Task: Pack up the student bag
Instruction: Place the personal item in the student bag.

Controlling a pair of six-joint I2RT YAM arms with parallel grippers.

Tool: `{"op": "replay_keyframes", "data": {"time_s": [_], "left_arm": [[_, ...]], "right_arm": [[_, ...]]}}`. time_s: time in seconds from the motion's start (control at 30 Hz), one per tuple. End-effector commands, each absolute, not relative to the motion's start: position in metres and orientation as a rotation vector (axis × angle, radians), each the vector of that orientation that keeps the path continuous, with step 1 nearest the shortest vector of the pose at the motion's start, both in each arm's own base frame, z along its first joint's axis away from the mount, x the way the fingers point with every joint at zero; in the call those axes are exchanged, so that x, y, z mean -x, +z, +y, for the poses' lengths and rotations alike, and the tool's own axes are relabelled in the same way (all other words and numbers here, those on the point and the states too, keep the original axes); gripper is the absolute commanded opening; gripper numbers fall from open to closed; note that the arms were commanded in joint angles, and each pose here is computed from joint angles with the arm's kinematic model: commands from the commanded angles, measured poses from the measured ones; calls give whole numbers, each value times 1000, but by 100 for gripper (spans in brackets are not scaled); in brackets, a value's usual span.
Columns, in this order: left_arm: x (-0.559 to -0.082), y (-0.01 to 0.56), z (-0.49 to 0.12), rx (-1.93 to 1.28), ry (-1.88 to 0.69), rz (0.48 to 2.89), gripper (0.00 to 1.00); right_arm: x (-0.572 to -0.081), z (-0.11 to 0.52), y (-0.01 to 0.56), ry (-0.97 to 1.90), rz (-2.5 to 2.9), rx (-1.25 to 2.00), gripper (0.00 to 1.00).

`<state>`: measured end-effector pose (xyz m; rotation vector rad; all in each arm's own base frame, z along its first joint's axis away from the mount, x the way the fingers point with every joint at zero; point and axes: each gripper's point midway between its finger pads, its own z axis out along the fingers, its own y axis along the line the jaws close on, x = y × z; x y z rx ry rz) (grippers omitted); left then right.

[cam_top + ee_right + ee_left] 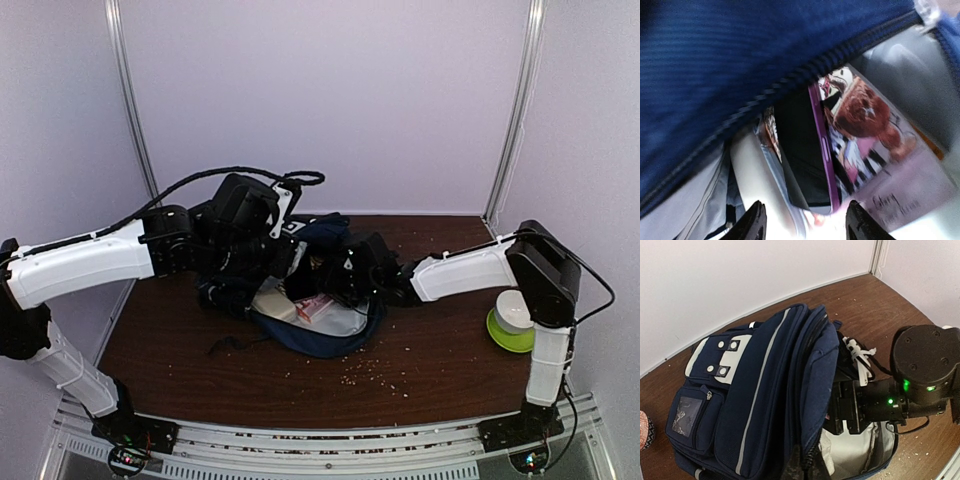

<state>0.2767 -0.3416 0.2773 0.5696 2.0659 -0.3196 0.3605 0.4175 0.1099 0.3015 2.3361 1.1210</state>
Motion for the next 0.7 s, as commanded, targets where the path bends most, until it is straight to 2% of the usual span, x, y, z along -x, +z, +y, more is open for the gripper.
{"op": "replay_keyframes", "data": {"time_s": [0.0,0.27,0.67], "left_arm": [[-278,337,-355,-472,-459,1912,0],[-276,337,-361,-486,-488,1916,0],[-270,325,-365,-487,-545,1960,0]], "right_arm": [[-352,405,129,1127,2310,-263,53],[-354,414,112,1134,2331,-237,39],[-374,438,86,1187,2324,-332,12]]}}
